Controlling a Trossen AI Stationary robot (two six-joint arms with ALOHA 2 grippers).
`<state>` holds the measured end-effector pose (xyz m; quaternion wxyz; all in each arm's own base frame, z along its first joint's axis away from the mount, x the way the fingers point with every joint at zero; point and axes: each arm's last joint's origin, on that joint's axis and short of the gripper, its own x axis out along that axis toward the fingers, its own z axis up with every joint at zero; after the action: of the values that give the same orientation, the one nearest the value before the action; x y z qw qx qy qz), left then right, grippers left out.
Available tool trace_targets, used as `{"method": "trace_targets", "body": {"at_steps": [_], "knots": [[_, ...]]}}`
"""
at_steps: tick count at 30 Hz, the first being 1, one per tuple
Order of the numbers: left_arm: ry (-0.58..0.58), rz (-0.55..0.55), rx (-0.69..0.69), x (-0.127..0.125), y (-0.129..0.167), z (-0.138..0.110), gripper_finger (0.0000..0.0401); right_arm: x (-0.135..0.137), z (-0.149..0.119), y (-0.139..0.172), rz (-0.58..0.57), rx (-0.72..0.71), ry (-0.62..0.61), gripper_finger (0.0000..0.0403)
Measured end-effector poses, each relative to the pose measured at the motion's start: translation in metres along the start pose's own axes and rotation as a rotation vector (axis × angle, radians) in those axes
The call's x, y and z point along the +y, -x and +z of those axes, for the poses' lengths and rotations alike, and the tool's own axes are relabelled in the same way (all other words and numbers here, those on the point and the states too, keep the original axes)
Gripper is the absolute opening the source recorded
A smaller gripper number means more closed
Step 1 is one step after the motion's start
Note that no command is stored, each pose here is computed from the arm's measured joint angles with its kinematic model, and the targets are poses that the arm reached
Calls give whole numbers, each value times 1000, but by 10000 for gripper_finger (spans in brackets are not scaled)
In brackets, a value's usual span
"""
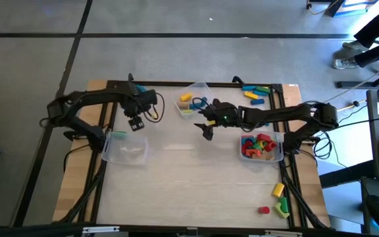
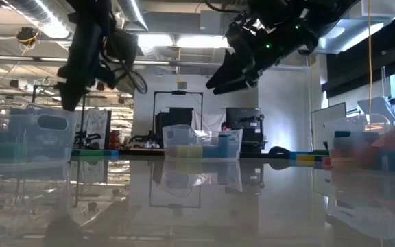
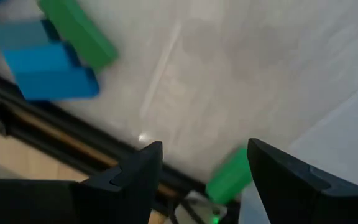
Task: Sort blocks by size
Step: Put the green cylindrical block into the top transparent bin
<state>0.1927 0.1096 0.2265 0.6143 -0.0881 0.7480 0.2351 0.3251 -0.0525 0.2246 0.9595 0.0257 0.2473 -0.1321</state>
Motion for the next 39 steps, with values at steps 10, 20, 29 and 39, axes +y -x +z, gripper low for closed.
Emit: {"method": "trace_targets", "body": {"at_steps": [10,20,29,39], "knots": [[-97,10,306,-14,-41,6,233,0,-4,-3,-1,25,2,293],[-188,-84,456,-37,-71,-4,233,0,-3,-3,-1,23,2,293],[-217,-83,414,-45,-73,-3,233,-1,-3,-3,-29,15,2,293],[-178,-67,411,-47,-88,-1,233,-1,-6,-7,-63,28,4,293]]}}
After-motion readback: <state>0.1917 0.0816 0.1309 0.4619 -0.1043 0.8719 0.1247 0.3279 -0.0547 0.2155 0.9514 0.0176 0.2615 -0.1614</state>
